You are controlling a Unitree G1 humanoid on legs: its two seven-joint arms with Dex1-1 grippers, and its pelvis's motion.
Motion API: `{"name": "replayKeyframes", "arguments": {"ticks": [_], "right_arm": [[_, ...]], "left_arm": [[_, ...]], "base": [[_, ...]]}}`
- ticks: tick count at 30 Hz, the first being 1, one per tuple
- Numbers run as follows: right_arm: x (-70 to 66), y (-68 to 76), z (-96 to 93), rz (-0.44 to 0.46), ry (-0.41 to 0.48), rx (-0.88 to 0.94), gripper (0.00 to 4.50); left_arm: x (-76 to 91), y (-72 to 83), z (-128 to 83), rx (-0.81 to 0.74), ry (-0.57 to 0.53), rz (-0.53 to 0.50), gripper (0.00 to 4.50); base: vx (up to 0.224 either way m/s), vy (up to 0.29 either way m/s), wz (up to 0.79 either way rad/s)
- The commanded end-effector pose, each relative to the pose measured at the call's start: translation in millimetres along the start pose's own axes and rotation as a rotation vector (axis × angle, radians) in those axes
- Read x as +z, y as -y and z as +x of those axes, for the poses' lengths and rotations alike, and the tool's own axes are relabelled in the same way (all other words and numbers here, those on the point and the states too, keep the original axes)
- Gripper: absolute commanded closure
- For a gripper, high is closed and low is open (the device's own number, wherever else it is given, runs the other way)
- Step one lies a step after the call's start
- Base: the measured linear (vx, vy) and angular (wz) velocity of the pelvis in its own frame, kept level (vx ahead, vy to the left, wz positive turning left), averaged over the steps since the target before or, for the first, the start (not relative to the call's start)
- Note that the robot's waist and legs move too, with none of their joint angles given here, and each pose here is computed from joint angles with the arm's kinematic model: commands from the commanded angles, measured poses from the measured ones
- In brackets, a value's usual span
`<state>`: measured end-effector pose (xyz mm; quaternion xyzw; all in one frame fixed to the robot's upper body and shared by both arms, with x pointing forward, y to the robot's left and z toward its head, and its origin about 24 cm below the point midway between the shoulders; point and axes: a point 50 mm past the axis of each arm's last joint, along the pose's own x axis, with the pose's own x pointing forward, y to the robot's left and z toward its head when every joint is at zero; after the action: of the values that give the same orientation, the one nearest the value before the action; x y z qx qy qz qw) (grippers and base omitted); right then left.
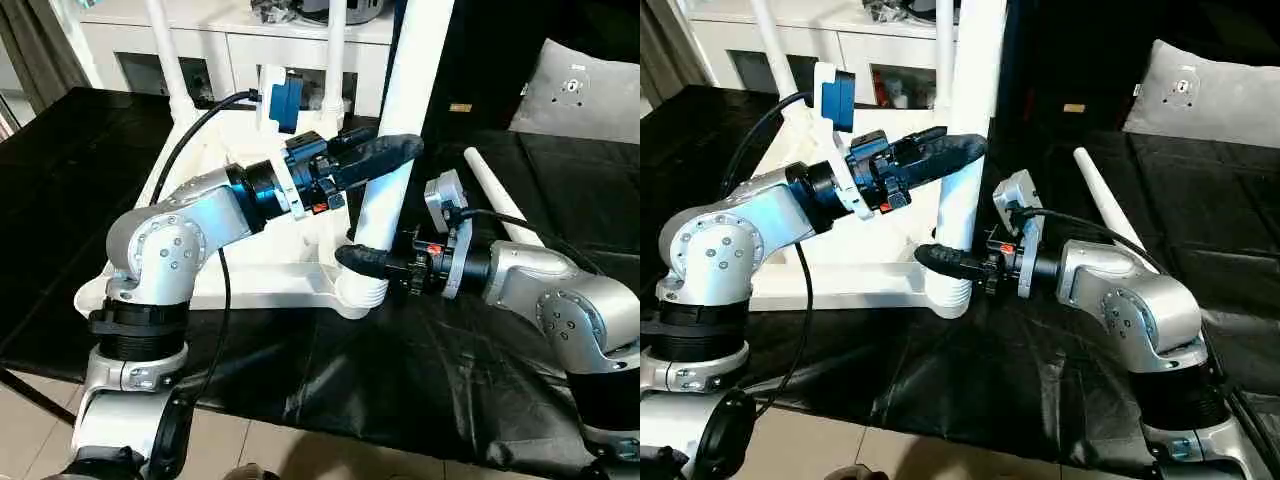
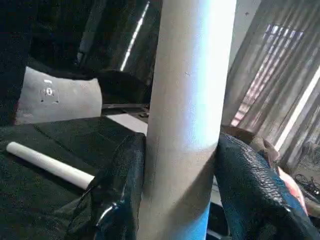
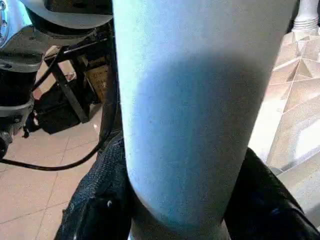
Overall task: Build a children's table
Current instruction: Pick table leg
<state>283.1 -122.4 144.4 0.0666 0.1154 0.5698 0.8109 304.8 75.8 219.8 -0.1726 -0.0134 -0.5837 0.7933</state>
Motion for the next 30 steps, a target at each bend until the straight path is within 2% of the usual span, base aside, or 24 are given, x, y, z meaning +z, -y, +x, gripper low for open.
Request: {"name": "replayKeyframes", "arguments": {"ticks": [1, 6, 13, 17, 19, 21, 22, 27, 29, 30], "right_arm": [[4.4, -0.2, 0.0, -0.033, 0.006, 0.004, 2.58], [1.5, 0.7, 0.6, -0.044, -0.014, -0.002, 2.59], [0.8, 0.5, 0.9, -0.046, -0.018, 0.0, 2.59], [1.1, 1.3, 0.8, -0.051, -0.018, -0.005, 2.59], [2.2, 1.4, 1.1, -0.063, -0.018, -0.007, 2.59], [2.3, 1.4, 1.1, -0.063, -0.018, -0.008, 2.59], [3.6, 2.3, 1.4, -0.057, -0.009, -0.017, 2.59], [6.5, 4.9, 1.7, -0.044, 0.017, -0.04, 2.59], [13.6, 9.5, 2.0, -0.023, 0.076, -0.078, 2.59], [13.6, 9.5, 2.0, -0.023, 0.076, -0.078, 2.59]], "left_arm": [[-1.1, 0.0, -1.1, 0.02, -0.029, 0.076, 2.64], [-8.3, -4.4, -3.2, 0.045, -0.092, 0.155, 2.69], [-11.7, -5.6, -4.1, 0.051, -0.116, 0.184, 2.71], [-10.1, -7.1, -5.2, 0.056, -0.087, 0.139, 2.73], [-6.0, -11.6, -5.2, 0.098, -0.027, 0.035, 2.73], [-5.7, -12.6, -5.2, 0.108, -0.022, 0.026, 2.73], [-4.1, -21.3, -5.9, 0.184, 0.01, -0.028, 2.73], [-3.5, -29.7, -7.5, 0.256, 0.033, -0.061, 2.73], [-3.0, -37.6, -10.7, 0.32, 0.047, -0.077, 2.73], [-3.0, -37.6, -10.7, 0.32, 0.047, -0.077, 2.73]], "base": [[0.0, 0.0, 0.0], [0.0, 0.0, 0.0], [0.0, 0.0, 0.0], [0.0, 0.0, 0.0], [0.0, 0.0, 0.0], [0.0, 0.0, 0.0], [0.0, 0.0, 0.0], [0.0, 0.0, 0.0], [0.0, 0.0, 0.0], [0.0, 0.0, 0.0]]}}
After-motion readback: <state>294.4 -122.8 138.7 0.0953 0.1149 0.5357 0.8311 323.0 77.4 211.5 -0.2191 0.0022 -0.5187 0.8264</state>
